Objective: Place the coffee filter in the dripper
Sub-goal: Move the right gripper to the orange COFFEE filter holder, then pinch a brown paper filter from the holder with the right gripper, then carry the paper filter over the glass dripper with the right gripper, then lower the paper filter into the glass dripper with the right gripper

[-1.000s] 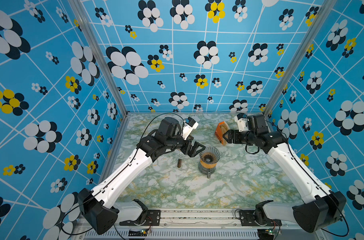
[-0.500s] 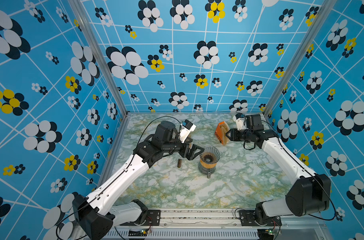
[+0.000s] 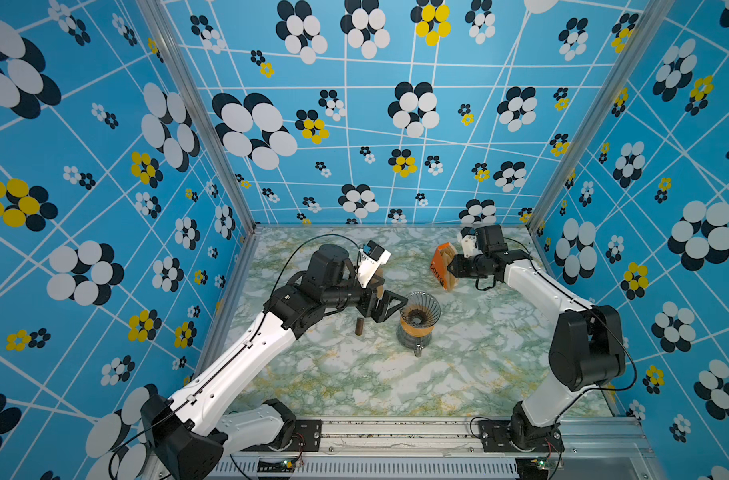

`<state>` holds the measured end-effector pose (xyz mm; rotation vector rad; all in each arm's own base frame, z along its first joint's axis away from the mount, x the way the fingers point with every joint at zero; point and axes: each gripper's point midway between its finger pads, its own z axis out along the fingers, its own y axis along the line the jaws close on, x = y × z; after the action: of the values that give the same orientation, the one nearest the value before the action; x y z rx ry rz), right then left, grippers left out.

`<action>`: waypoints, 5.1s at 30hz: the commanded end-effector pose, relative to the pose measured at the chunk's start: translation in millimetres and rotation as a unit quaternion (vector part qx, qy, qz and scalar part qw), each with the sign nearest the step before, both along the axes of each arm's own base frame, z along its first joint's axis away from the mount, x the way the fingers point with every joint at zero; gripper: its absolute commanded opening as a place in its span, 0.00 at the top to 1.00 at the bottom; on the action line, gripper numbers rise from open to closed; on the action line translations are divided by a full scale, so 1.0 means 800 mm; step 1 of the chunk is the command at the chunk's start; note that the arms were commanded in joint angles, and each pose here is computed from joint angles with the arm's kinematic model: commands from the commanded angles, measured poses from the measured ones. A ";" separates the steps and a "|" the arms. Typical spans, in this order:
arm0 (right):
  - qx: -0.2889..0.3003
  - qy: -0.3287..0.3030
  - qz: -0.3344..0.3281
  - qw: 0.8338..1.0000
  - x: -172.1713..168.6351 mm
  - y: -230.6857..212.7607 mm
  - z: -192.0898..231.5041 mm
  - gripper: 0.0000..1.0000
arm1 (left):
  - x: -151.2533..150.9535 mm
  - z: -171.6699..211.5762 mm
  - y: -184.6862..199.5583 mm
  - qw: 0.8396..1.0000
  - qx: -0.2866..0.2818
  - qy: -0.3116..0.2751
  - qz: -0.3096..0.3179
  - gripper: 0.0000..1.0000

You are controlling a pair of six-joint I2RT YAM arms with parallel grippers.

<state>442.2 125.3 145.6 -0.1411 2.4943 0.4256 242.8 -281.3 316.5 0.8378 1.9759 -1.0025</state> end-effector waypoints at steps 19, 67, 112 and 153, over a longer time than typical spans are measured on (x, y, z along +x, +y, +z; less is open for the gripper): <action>-0.011 0.026 -0.015 0.999 0.048 -0.008 -0.042 0.78 | -0.012 0.006 0.001 1.000 0.002 -0.013 -0.016 0.01; -0.101 -0.039 -0.019 0.994 -0.029 -0.038 0.095 1.00 | -0.001 -0.004 0.010 1.000 0.023 -0.011 0.000 0.01; -0.256 0.081 0.275 0.923 -0.211 0.153 0.112 0.99 | 0.014 0.023 0.053 0.996 0.016 -0.068 0.058 0.01; -0.201 0.078 0.262 0.941 -0.210 0.151 0.097 0.91 | 0.014 0.018 0.050 0.997 0.017 -0.059 0.051 0.01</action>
<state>267.1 256.0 232.6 -1.0070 2.6267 0.2204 252.6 -241.2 334.9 0.7826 1.9164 -0.8377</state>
